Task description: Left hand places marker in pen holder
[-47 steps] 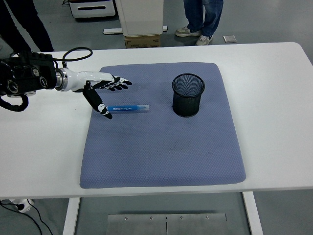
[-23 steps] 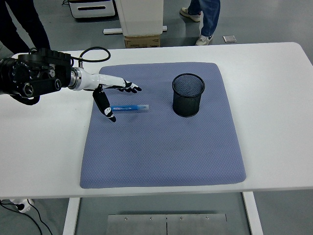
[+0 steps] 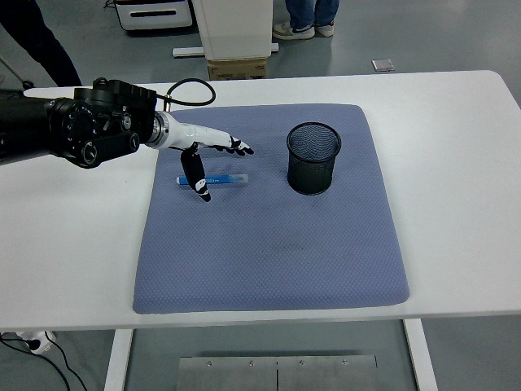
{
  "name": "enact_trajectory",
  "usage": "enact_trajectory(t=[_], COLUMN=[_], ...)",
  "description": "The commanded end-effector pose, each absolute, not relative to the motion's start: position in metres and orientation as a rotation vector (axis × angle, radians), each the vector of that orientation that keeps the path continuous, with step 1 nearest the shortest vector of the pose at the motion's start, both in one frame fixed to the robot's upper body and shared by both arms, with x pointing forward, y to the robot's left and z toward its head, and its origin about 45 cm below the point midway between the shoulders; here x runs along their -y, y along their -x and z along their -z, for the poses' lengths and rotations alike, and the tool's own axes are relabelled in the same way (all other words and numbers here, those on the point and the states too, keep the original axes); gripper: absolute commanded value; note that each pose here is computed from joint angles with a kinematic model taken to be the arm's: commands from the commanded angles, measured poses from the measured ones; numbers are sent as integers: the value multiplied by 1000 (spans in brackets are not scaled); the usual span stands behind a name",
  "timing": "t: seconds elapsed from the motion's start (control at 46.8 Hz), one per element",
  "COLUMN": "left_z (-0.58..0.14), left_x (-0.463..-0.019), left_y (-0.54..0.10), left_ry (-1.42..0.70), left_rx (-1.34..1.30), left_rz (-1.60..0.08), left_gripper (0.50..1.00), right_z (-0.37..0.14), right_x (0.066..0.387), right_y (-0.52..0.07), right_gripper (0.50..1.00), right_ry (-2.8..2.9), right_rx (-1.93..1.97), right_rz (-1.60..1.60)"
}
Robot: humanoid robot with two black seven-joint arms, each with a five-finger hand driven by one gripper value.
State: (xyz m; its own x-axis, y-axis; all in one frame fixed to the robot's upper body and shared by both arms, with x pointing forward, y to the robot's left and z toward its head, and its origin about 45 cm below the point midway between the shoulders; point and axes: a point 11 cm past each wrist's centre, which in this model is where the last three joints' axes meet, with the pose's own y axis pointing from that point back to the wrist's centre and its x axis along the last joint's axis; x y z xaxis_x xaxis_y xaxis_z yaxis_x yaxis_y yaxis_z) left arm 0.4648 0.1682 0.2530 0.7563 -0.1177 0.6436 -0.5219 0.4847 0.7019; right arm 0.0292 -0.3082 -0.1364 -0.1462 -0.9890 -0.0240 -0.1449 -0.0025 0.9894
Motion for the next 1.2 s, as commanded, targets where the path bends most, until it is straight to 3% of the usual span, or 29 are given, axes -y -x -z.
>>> enact_trajectory(t=[0.0,0.47,0.705,0.726,0.897,0.919,1.175], left_z=[-252,-248,-245,-244,-242,-242,-239], left_x=[-169,-162,-155,-152,-152,-152,-152], left_y=[-463,-459,-457,-456,-456,-456,-455], left_ry=[-1078,-1105,-1105,-1104,-1129,-1132,-1134], left_rx=[671,691,702,702,711,717,719], left_rz=[-259,-200,-178,-172,-166,-159,-158], left_gripper=[1000,1000,918,886,804,775,748], right_z=[136,136,136,136,136,136,136], right_x=[308,308,308,308,308,308,308], right_y=[-30,-29,-29,-29,-29,-29,-29], right_gripper=[1000,1000,1000,1000,1000,1000,1000], right_ry=[-1253,-1252,-1252,-1252,-1252,-1252,-1252], right_rx=[1421,1421,1421,1421,1421,1421,1421], right_rz=[1256,1257,1257,1257,1257,1257,1257])
